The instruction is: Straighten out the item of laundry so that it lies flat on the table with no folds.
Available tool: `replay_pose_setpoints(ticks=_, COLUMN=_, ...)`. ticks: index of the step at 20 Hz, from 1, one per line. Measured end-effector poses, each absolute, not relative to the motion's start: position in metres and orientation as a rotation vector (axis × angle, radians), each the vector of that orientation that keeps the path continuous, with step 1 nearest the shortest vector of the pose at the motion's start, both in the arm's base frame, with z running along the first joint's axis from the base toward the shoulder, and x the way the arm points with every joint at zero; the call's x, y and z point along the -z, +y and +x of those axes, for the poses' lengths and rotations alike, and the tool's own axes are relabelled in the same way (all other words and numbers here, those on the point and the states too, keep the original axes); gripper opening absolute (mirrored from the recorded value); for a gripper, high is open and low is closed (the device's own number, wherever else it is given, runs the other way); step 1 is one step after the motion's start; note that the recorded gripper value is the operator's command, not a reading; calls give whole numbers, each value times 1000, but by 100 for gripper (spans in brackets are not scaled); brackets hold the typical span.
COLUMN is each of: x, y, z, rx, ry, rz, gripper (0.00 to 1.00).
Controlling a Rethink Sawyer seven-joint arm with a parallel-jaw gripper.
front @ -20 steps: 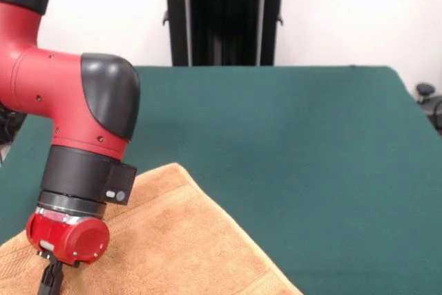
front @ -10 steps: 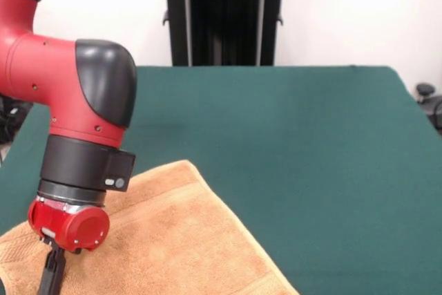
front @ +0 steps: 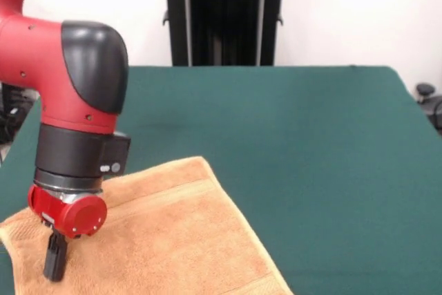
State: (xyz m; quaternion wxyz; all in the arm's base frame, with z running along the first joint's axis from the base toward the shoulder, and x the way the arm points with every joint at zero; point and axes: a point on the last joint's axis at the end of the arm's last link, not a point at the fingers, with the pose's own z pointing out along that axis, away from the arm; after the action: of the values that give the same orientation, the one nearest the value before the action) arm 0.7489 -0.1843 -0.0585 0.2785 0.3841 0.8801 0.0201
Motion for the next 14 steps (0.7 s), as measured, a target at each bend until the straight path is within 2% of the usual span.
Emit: replay_pose_setpoints(ticks=14, x=-1, y=-197, z=705, rx=183, ry=2883, rz=1341, gripper=0)
